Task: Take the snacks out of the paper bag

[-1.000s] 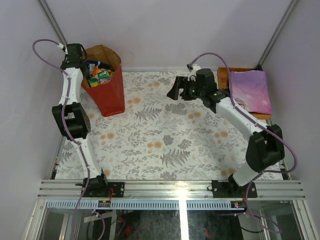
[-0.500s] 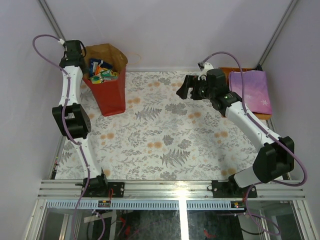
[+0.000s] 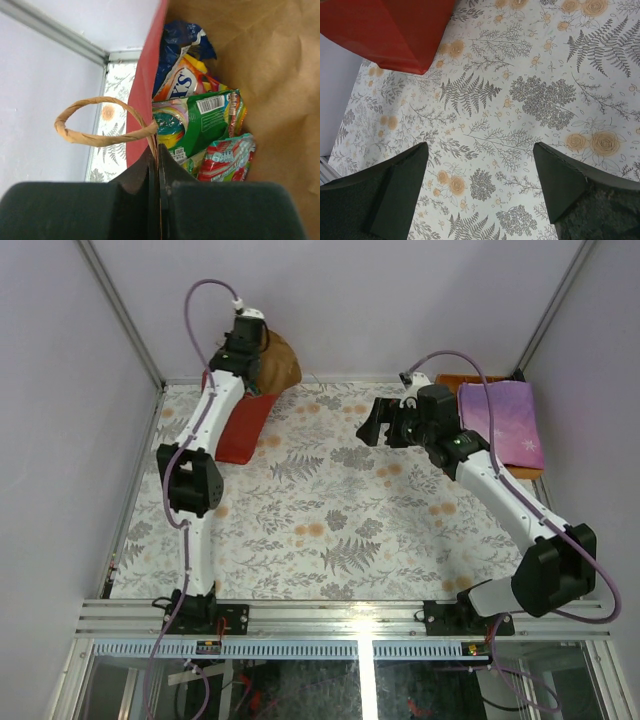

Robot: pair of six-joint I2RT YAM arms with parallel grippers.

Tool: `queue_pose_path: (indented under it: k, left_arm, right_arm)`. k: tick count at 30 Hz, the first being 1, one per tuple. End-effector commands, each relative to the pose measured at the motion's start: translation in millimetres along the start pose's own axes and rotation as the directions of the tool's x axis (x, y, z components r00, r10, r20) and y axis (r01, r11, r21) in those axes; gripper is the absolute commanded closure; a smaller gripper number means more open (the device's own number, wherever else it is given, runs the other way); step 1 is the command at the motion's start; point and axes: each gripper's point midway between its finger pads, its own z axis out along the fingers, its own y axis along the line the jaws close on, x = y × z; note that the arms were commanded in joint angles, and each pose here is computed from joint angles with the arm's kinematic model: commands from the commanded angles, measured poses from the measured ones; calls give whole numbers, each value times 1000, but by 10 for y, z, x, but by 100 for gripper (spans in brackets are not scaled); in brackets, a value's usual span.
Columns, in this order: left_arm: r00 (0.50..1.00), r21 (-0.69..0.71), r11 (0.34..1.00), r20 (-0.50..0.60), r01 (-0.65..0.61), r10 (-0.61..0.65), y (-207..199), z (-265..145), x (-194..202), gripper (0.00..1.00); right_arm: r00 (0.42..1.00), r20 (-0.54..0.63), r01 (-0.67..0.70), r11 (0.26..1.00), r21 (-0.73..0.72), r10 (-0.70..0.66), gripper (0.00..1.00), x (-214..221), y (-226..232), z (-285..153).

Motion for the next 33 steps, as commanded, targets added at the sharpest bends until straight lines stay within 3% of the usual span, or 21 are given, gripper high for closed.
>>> queue_pose_path:
  k: [1,7,11,15,20,23,26,29,33]
  left_arm:
    - [975,-67,997,213,-48,62,-313,-296,-546,100]
    - [919,-97,967,302,-237,255,-1001,-749,-628,100]
    - [886,-62,959,369,-277,280,-1342,-1050,-632,100]
    - [876,-43,953,383,-299,292,-1451,-1165,-528,100]
    - [868,5,946,399,-325,296,-1577,-1210,-197,100]
    - [879,34,947,385,-318,281,-1616,-1178,17,100]
    - [886,51,941,357,-334,295,-1681,-1099,212,100]
    - [890,61,938,341,-342,303,-1743,-1059,331,100]
    - [894,60,941,339,-332,294,-1721,-1050,441,100]
  right_arm:
    - [998,64,18,1000,-7,-17,6,-126,71,-213]
    - [998,59,-24,999,45,21,5,-4,-62,-195]
    - [993,82,-86,996,31,83,4,70,-107,-105]
    - [975,102,-198,980,7,196,3,129,-256,22]
    - [910,97,-399,915,-52,402,4,353,-589,283]
    - [898,62,-433,899,-61,436,5,512,-681,498]
    - [866,31,-488,857,-165,499,6,554,-618,718]
    - [872,18,-467,841,-272,490,14,485,-446,863]
    - [935,61,-324,910,-259,350,14,348,-174,942]
